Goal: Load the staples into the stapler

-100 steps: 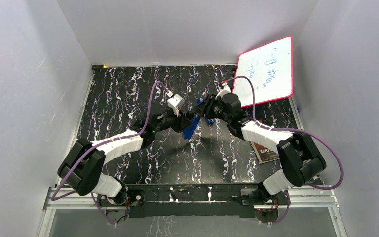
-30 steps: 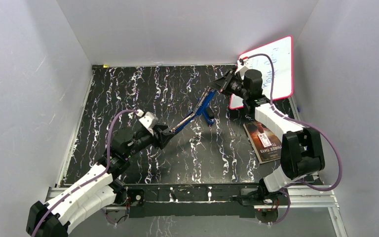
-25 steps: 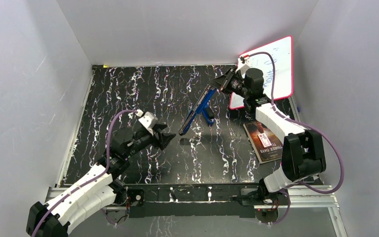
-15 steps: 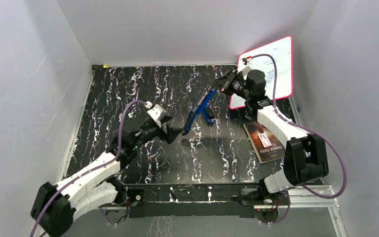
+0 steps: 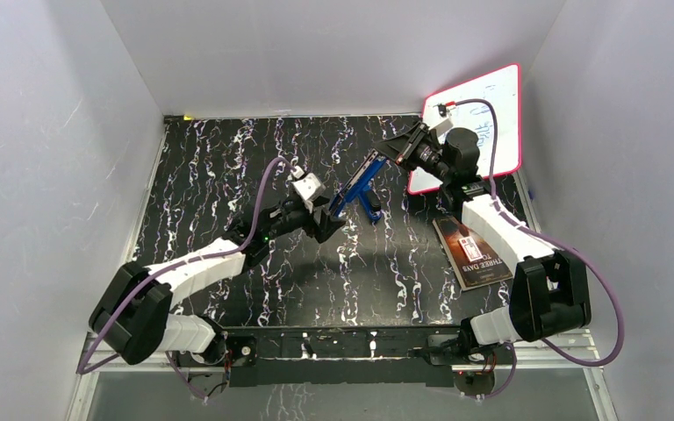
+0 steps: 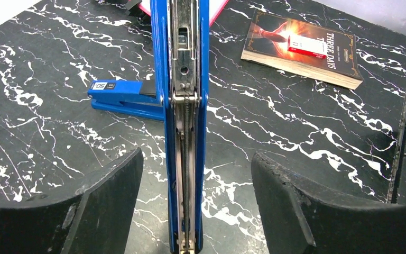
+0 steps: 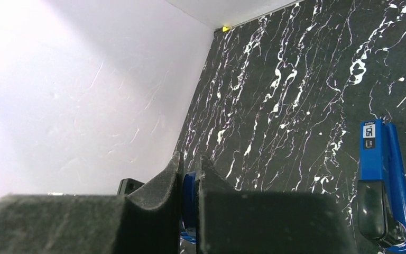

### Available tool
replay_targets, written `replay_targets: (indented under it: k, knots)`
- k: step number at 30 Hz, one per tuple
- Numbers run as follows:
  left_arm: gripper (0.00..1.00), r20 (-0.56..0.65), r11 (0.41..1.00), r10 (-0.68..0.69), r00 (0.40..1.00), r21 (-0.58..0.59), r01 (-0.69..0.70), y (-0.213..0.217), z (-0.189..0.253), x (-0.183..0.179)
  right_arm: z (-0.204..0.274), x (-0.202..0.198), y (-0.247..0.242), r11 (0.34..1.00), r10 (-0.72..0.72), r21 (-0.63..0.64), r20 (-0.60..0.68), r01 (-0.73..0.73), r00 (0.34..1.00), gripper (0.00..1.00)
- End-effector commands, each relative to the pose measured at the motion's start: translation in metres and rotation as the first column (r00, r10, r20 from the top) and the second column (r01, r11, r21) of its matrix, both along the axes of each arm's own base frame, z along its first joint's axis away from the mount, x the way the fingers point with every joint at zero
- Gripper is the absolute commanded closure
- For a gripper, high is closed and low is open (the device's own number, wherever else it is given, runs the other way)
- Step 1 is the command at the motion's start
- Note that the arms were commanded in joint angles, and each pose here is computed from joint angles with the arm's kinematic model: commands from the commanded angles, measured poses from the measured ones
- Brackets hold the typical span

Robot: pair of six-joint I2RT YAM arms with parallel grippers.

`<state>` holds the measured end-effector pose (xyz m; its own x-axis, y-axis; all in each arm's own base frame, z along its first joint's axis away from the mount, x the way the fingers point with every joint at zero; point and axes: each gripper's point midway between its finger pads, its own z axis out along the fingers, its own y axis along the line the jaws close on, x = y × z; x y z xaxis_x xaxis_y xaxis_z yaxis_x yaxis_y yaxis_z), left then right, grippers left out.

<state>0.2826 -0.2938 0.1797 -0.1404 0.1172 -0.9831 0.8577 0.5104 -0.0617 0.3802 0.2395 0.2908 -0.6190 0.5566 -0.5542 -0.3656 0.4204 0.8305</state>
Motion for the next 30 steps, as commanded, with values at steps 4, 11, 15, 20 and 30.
replay_targets:
  k: [4, 11, 15, 20, 30]
  knots:
    - [0.36, 0.133, 0.996, -0.064, 0.989, -0.048, 0.071, -0.022, 0.039, 0.015, 0.049, -0.015, -0.001, 0.994, 0.017, 0.101, 0.116, -0.028, 0.993, 1.0]
    - [0.6, 0.136, 0.993, -0.106, 0.985, -0.036, 0.112, -0.031, 0.038, 0.018, 0.044, -0.016, -0.002, 0.995, 0.013, 0.1, 0.105, -0.023, 0.994, 1.0]
    - [0.77, 0.124, 0.991, -0.127, 0.984, -0.022, 0.13, -0.033, 0.034, 0.017, 0.043, -0.016, -0.002, 0.995, 0.012, 0.1, 0.104, -0.022, 0.994, 1.0]
    - [1.0, 0.102, 0.987, -0.16, 0.982, 0.017, 0.159, -0.034, 0.028, 0.014, 0.039, -0.015, -0.003, 0.996, 0.005, 0.092, 0.1, -0.014, 0.995, 1.0]
    - [1.0, 0.195, 0.952, -0.287, 0.938, 0.171, 0.255, -0.013, 0.034, -0.004, 0.021, -0.017, -0.017, 0.998, -0.069, 0.007, 0.09, 0.069, 0.994, 0.7]
